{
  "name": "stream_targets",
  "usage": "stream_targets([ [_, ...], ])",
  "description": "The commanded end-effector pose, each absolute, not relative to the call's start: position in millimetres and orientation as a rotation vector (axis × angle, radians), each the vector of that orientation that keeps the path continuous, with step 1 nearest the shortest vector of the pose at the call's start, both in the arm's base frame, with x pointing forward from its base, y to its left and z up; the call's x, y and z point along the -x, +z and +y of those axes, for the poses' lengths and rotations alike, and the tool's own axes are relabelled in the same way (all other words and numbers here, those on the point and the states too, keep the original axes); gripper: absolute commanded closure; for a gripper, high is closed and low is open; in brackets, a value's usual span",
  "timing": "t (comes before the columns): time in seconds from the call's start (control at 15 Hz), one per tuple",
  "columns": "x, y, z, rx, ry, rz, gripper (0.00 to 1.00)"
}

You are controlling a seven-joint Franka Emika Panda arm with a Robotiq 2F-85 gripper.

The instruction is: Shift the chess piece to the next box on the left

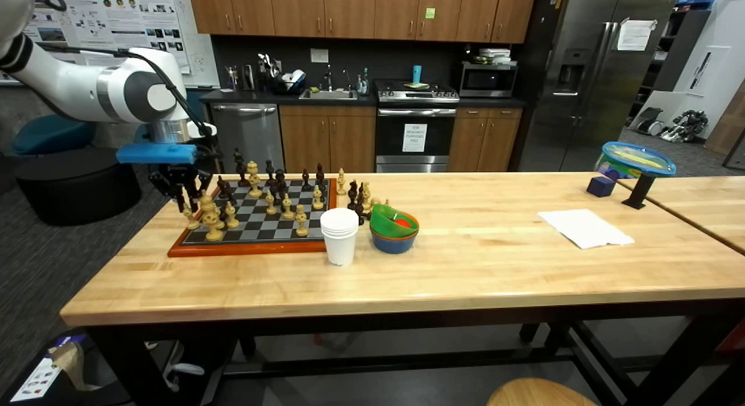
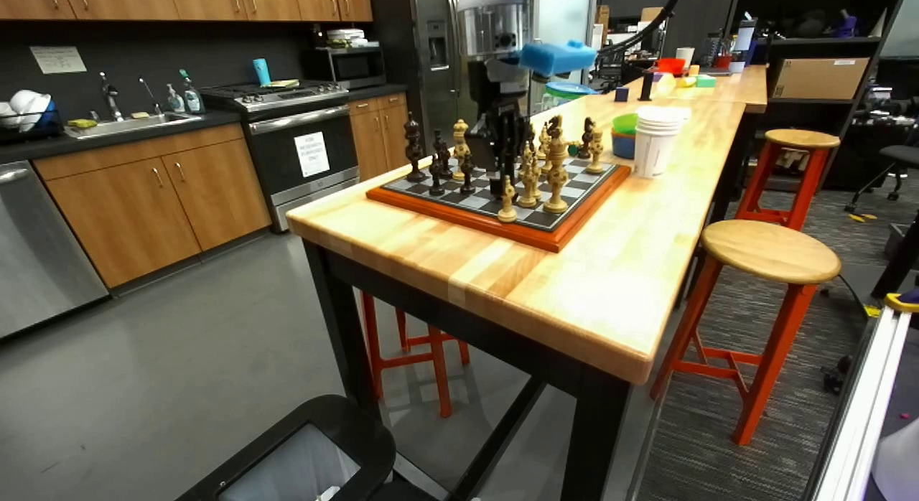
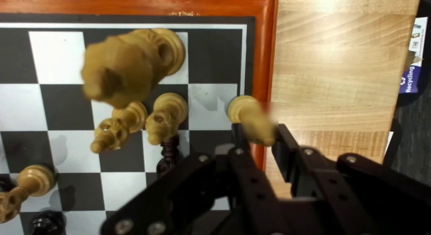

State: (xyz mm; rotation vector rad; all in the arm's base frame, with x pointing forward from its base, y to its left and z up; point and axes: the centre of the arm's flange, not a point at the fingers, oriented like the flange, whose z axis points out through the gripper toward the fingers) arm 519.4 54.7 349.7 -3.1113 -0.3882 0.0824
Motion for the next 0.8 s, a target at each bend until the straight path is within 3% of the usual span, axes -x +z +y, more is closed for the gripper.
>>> stream_targets([
  [0.0, -521.7, 357.1, 55.3, 3.127, 0.059, -0.373, 0.94],
  [0.73, -543.5, 368.1, 52.5, 3.154, -0.006, -0.328, 0.94],
])
